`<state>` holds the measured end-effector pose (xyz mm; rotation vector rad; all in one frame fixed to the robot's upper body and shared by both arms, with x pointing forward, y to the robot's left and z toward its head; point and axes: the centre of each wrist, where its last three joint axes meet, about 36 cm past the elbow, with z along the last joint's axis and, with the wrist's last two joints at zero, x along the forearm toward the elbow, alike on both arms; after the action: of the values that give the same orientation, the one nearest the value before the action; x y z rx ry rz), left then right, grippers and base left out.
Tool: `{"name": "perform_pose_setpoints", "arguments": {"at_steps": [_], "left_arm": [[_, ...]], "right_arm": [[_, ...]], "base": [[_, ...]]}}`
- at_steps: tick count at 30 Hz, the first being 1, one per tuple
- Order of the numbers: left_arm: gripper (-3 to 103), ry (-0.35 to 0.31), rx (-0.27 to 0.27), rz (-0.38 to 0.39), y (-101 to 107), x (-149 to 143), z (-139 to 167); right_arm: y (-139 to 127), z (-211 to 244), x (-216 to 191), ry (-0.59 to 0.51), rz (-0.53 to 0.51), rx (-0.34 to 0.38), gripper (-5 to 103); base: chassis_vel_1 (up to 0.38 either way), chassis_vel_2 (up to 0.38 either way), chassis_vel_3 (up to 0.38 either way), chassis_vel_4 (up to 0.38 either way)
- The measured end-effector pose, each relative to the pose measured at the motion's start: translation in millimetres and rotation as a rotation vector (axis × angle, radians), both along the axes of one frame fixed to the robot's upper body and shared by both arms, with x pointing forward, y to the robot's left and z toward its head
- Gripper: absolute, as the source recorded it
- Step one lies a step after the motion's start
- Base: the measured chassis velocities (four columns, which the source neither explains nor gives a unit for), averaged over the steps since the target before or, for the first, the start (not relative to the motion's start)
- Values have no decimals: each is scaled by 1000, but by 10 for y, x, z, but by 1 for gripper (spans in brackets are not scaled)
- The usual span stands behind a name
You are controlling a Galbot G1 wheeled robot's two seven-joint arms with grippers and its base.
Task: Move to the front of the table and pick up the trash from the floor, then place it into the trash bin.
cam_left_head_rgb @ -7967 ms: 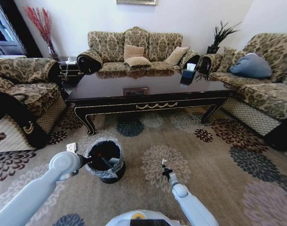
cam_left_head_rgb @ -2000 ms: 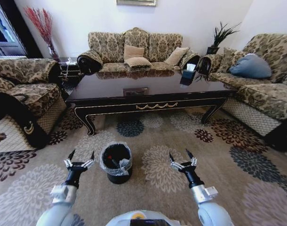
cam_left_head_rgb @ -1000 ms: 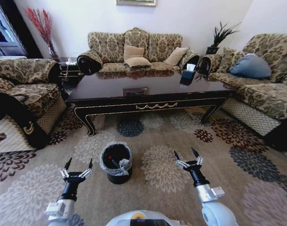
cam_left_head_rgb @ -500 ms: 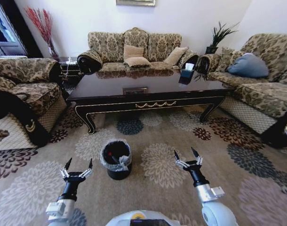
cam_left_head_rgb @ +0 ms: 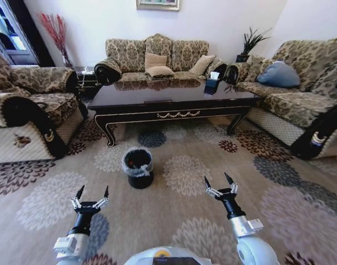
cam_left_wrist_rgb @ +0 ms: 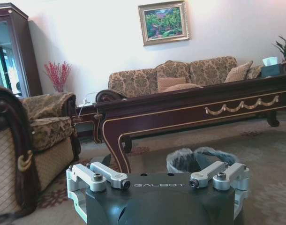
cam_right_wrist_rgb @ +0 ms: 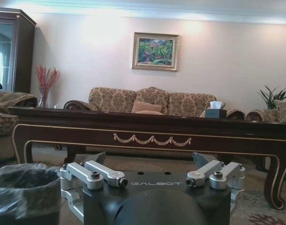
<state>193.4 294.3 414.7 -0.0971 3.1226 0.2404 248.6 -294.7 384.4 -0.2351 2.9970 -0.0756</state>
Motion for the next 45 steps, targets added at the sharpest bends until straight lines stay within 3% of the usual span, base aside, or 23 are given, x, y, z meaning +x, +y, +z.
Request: {"name": "perform_pose_setpoints", "arguments": {"at_steps": [45], "left_arm": [[100, 0, 0, 0, -1, 0, 1]], "right_arm": [[0, -3, -4, 1, -1, 0, 100]], "base": [[343, -344, -344, 347]]}}
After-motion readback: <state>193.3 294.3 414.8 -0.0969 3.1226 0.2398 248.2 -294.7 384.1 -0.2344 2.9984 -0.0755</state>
